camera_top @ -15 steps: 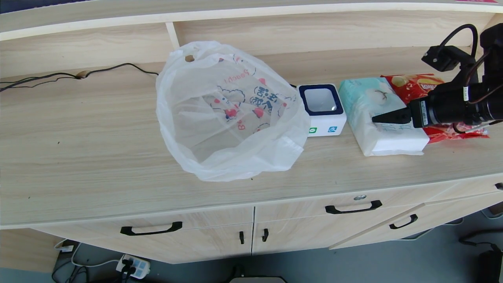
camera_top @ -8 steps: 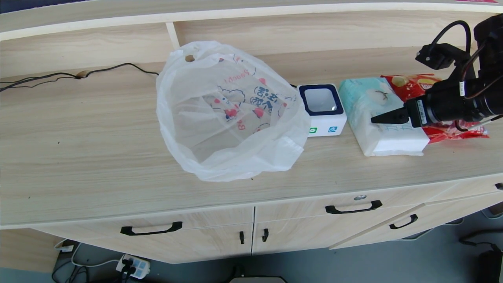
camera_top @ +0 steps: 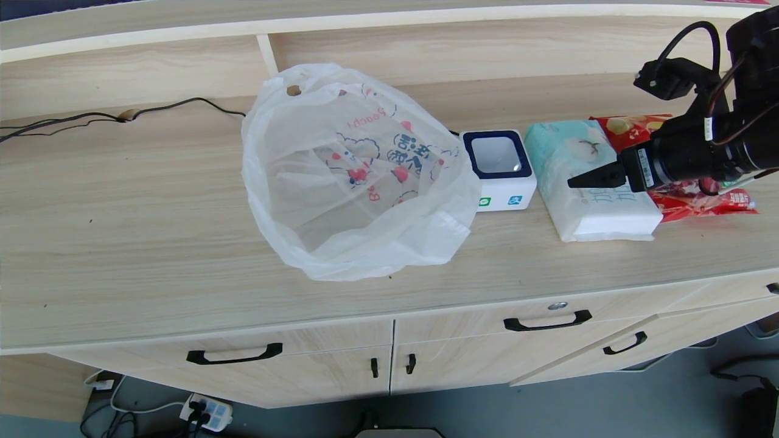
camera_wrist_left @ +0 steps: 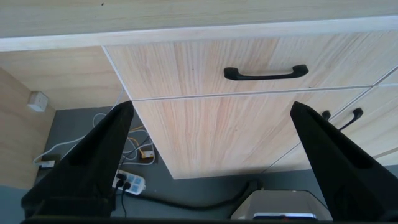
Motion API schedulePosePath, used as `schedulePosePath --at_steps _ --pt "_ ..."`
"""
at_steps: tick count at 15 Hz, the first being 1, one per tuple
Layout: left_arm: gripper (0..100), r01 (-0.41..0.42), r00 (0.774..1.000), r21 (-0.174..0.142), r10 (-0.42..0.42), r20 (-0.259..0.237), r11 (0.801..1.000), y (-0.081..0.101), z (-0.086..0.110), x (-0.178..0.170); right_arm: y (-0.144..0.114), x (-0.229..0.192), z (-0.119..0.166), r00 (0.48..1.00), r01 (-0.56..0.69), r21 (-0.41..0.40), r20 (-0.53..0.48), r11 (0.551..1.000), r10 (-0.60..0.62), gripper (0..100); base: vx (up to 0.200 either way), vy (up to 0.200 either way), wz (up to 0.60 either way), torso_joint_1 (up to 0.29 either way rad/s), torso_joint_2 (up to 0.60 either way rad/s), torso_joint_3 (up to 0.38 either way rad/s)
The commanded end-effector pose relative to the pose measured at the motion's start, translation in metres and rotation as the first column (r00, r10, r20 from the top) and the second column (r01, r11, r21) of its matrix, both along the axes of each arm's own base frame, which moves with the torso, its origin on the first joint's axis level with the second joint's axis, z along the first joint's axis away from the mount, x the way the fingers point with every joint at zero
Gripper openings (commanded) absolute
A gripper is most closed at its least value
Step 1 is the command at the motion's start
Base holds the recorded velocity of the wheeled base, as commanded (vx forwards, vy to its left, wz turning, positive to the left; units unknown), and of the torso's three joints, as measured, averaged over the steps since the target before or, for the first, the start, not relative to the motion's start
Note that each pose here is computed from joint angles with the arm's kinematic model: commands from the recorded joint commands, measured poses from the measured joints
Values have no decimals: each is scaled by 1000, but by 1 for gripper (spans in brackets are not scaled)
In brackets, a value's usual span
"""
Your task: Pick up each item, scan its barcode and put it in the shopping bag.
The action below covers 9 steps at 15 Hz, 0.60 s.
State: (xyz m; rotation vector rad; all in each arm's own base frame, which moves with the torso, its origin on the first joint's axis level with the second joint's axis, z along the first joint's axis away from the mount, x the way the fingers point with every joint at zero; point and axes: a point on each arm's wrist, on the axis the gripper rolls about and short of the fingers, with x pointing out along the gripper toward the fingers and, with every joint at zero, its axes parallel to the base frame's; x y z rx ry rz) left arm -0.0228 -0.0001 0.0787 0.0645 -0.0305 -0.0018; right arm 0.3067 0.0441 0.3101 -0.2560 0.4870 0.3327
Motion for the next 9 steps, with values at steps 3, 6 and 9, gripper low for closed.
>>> schedulePosePath --at_steps 3,6,9 --pt "100 0 1000 0 0 0 1000 0 0 0 1 4 -8 1000 -3 -5 -26 1000 3 100 0 0 0 0 0 0" --pt "100 -1 1000 0 1 0 1000 0 0 0 2 14 -13 999 1 -7 -35 1000 -1 100 0 0 0 0 0 0" --pt "100 0 1000 0 0 0 1000 0 0 0 0 26 -17 999 33 -21 -41 999 -34 100 0 0 0 0 0 0"
